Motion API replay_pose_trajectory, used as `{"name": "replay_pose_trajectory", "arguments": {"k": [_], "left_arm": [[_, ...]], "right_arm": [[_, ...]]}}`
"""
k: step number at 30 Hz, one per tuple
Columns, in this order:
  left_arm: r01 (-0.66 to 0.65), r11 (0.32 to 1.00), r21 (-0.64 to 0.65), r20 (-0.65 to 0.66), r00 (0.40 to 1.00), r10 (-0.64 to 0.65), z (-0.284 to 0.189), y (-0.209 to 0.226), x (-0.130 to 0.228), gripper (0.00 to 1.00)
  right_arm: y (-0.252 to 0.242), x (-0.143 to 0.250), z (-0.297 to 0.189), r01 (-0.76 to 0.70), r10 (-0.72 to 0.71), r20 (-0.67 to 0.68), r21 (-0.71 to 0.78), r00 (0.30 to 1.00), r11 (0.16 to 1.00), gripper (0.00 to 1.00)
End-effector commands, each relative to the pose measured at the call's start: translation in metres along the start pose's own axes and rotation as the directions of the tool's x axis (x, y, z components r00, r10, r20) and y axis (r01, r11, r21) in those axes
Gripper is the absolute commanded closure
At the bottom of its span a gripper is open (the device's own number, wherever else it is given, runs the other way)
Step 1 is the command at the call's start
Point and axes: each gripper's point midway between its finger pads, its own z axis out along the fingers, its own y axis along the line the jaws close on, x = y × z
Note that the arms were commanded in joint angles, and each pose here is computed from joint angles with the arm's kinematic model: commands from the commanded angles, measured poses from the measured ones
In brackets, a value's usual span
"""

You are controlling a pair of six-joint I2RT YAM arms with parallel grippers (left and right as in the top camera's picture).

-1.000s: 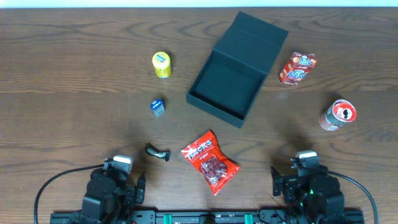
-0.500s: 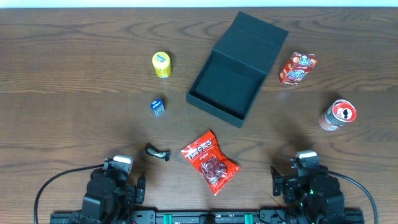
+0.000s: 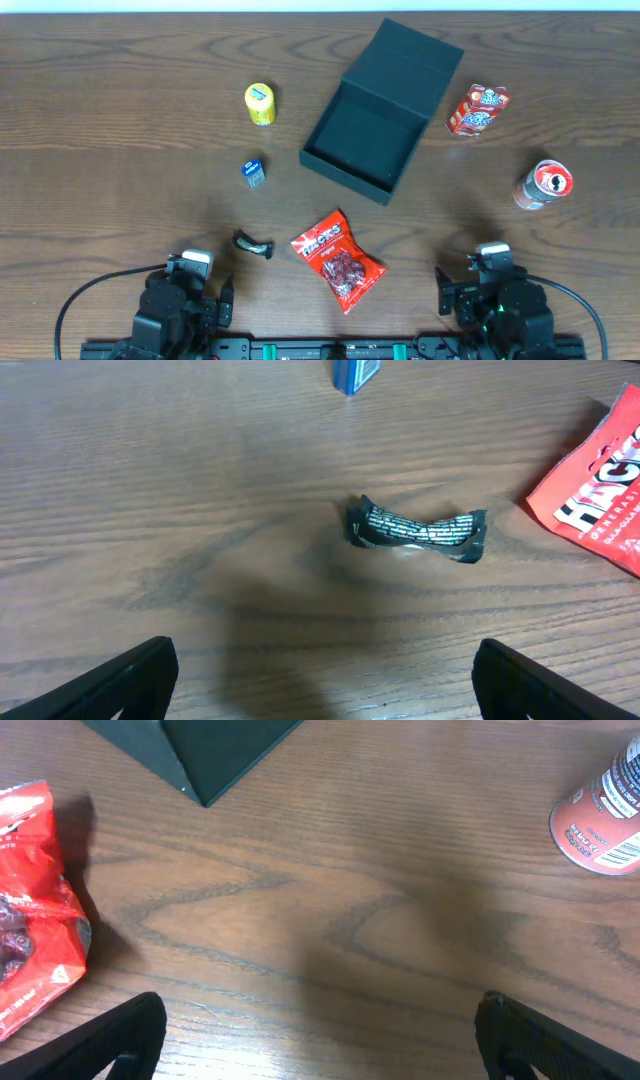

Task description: Pack container

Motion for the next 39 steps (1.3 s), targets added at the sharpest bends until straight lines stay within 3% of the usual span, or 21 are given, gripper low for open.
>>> {"name": "replay_pose_trajectory", "arguments": {"k": [1, 11, 20, 25, 28, 33, 34, 39], "left_arm": [[-0.015, 1.0, -0.024, -0.004, 1.0, 0.015, 0.007, 0.004, 0.004, 0.05], [-0.005, 1.0, -0.004, 0.123, 0.992, 0.006, 0.005, 0.0, -0.027, 0.05], [-0.007, 1.0, 0.011, 0.127, 0.992, 0.005, 0.005, -0.003, -0.028, 0.05], [-0.006, 1.0, 0.012, 0.134, 0.991, 0.004, 0.005, -0.003, -0.03, 0.05], [0.029, 0.995, 0.092, 0.199, 0.979, -0.047, 0.0, -0.015, -0.048, 0.05], [0.01, 0.962, 0.274, 0.315, 0.944, -0.099, -0.021, -0.045, -0.082, 0.05], [0.016, 0.961, 0.276, 0.315, 0.943, -0.106, -0.024, -0.045, -0.085, 0.05], [0.001, 0.953, 0.303, 0.32, 0.942, -0.103, -0.048, -0.05, -0.11, 0.05]], "right_arm": [[-0.001, 0.002, 0.001, 0.012, -0.012, -0.002, 0.003, 1.0, 1.0, 0.01], [-0.001, 0.002, 0.001, 0.012, -0.012, -0.002, 0.003, 1.0, 1.0, 0.01], [-0.004, -0.001, 0.001, 0.012, -0.012, 0.008, 0.022, 1.0, 1.0, 0.01], [-0.002, -0.031, -0.001, -0.003, 0.001, 0.131, 0.015, 0.991, 1.0, 0.01], [0.0, -0.061, -0.007, -0.013, 0.012, 0.252, 0.003, 0.968, 1.0, 0.01], [0.002, -0.07, -0.01, -0.012, 0.014, 0.292, -0.01, 0.956, 1.0, 0.01], [-0.003, -0.084, -0.014, -0.029, 0.021, 0.348, 0.018, 0.937, 0.999, 0.01], [0.021, -0.119, -0.034, -0.076, 0.145, 0.467, -0.163, 0.872, 0.984, 0.01]]}}
